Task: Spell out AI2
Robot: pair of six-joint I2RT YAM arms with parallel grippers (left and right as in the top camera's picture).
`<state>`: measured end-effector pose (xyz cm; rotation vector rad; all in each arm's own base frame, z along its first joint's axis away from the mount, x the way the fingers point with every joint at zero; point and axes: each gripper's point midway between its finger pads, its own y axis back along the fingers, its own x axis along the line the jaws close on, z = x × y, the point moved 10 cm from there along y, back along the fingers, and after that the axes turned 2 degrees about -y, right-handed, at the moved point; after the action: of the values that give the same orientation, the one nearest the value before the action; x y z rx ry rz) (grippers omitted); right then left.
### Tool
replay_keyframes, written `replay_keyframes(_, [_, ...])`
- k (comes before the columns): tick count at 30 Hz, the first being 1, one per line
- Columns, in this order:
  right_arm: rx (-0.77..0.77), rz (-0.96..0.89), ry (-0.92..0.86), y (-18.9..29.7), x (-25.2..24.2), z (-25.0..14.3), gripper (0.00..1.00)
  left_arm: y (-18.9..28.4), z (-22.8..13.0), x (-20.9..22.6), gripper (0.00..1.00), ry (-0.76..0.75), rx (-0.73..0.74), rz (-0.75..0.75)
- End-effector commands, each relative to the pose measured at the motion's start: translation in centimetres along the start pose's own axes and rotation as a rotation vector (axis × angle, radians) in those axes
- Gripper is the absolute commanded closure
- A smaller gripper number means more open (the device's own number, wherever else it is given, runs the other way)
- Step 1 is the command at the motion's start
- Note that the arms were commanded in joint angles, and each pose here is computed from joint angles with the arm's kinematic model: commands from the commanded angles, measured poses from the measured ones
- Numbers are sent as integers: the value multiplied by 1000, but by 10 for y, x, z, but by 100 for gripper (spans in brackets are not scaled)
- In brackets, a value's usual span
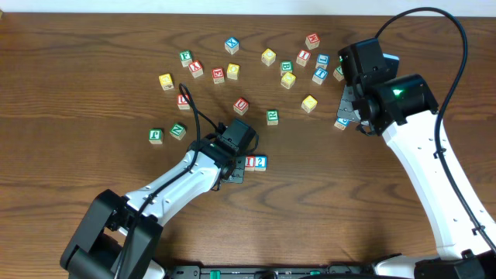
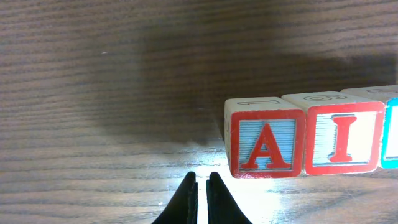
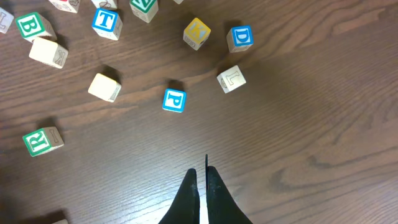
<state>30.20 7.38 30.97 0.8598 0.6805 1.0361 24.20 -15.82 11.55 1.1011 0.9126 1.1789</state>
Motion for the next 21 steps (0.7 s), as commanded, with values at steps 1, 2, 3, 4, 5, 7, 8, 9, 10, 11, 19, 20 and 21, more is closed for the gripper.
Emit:
replay_keyframes(1, [-9,-7,4,-1,0,4,99,3,-2,-1,92,-34,-5,-22])
replay_keyframes(2, [-9,-7,4,-1,0,4,99,3,-2,-1,92,-39,-3,-29])
replay_keyframes(3, [-9,-7,4,-1,0,4,99,3,-2,-1,93,-39,-3,-29])
replay_keyframes(4, [-9,-7,4,-1,0,4,99,3,-2,-1,93,-39,-3,-29])
replay_keyframes(5, [-9,-7,4,-1,0,4,99,3,-2,-1,93,-39,-3,-29])
replay_keyframes(7, [-9,-7,4,-1,0,4,99,3,-2,-1,93,-40,-3,-29])
replay_keyframes(8, [-9,-6,4,-1,0,4,99,3,-2,-1,92,-40,-3,-29])
replay_keyframes(9, [-9,-6,4,-1,0,4,99,3,-2,-1,93,-40,-3,-29])
replay_keyframes(10, [-9,-6,4,-1,0,4,99,3,-2,-1,92,-39,-3,-29])
replay_keyframes(11, [-9,-7,4,-1,0,4,99,3,-2,-1,93,-40,-3,-29])
replay_keyframes(19, [-9,-7,4,-1,0,4,99,3,-2,-1,93,-40,-3,-29])
replay_keyframes(20, [-9,-7,4,-1,0,4,99,3,-2,-1,93,-40,-3,-29])
replay_keyframes(21, [-9,-7,4,-1,0,4,99,3,-2,-1,92,-40,-3,-29])
